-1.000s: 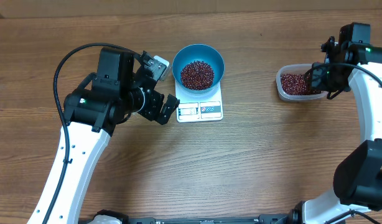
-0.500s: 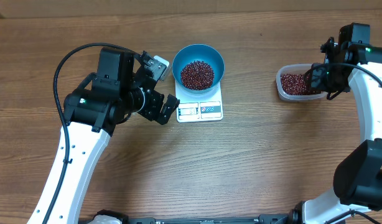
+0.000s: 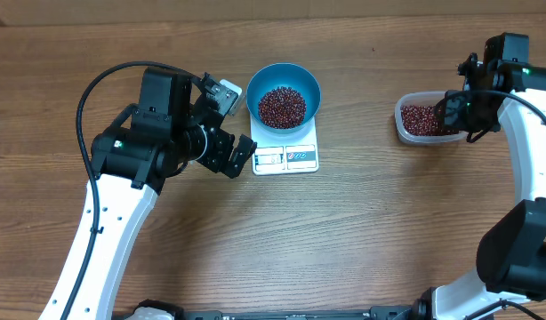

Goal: Scoop item into bowl and weigh 150g on scale

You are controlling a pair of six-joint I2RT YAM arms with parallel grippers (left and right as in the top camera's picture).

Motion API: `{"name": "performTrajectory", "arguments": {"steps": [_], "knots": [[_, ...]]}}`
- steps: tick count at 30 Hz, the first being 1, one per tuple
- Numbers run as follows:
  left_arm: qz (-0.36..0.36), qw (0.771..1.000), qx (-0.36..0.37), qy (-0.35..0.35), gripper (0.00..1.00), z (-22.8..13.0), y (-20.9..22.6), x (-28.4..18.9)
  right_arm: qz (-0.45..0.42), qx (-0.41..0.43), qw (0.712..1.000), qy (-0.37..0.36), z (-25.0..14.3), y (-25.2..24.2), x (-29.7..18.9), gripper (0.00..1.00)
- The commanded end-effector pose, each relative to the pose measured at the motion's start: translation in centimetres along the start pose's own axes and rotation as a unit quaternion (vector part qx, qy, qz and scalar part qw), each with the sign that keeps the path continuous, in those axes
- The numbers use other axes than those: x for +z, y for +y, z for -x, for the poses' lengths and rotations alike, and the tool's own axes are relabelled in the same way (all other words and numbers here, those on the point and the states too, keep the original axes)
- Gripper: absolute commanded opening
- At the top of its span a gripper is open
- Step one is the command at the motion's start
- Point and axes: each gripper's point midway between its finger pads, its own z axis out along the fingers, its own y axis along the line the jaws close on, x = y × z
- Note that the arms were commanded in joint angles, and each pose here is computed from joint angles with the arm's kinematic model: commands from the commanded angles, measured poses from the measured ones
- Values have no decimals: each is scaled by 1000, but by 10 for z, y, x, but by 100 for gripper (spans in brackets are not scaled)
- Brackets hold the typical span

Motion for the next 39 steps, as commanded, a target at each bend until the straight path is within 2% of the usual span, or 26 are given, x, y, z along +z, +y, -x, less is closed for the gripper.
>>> {"name": "performTrajectory", "arguments": {"steps": [1, 17, 39], "knots": [[-2, 1000, 8, -5, 100, 5, 0, -1, 1, -2, 1000, 12, -4, 0, 7, 4], [-2, 1000, 8, -5, 100, 5, 0, -1, 0, -11, 1000, 27, -15, -1, 27, 4], [-2, 1000, 8, -5, 100, 5, 0, -1, -9, -11, 1000, 12, -16, -5, 49, 4]]}}
